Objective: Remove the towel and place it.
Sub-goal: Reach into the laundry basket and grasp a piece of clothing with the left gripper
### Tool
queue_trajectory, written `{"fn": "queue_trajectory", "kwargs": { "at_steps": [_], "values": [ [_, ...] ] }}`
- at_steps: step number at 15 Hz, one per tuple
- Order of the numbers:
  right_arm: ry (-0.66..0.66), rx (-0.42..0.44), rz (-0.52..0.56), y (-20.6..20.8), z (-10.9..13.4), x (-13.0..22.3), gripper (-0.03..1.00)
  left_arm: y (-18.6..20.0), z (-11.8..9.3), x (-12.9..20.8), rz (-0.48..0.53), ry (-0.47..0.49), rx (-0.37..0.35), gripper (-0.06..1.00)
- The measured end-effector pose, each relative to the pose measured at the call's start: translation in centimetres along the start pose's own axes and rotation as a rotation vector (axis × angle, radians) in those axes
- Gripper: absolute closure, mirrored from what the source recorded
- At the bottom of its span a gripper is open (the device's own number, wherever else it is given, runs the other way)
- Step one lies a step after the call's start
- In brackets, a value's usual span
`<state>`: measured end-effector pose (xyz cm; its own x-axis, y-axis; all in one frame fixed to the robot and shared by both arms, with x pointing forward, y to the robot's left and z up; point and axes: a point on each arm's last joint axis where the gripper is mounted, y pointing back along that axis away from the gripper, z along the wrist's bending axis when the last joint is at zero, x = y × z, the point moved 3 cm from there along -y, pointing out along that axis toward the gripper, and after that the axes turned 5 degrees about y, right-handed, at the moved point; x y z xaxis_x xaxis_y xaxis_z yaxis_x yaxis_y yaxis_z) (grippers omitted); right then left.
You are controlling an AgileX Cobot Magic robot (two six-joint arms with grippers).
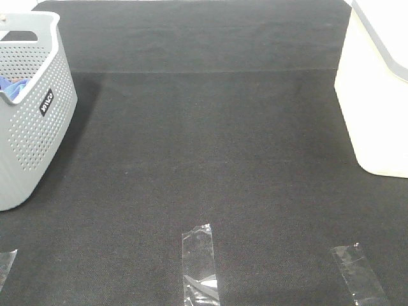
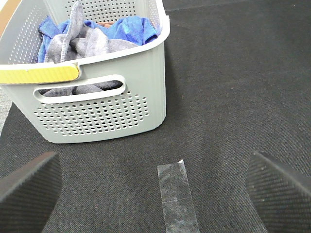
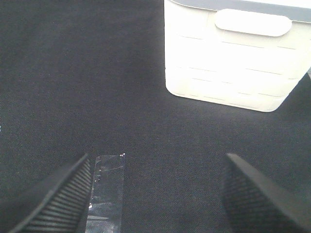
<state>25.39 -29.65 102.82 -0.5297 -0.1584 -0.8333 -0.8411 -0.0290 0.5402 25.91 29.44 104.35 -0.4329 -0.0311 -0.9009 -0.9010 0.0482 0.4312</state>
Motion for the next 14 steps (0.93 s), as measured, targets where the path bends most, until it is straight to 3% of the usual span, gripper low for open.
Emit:
{"fn": "queue_trajectory", "kwargs": {
  "at_steps": [14],
  "values": [
    [0.0,0.0,0.0,0.0,0.0,0.0,0.27,0.0,0.0,0.0,0.0,0.0,0.0,-0.04]
  ]
}}
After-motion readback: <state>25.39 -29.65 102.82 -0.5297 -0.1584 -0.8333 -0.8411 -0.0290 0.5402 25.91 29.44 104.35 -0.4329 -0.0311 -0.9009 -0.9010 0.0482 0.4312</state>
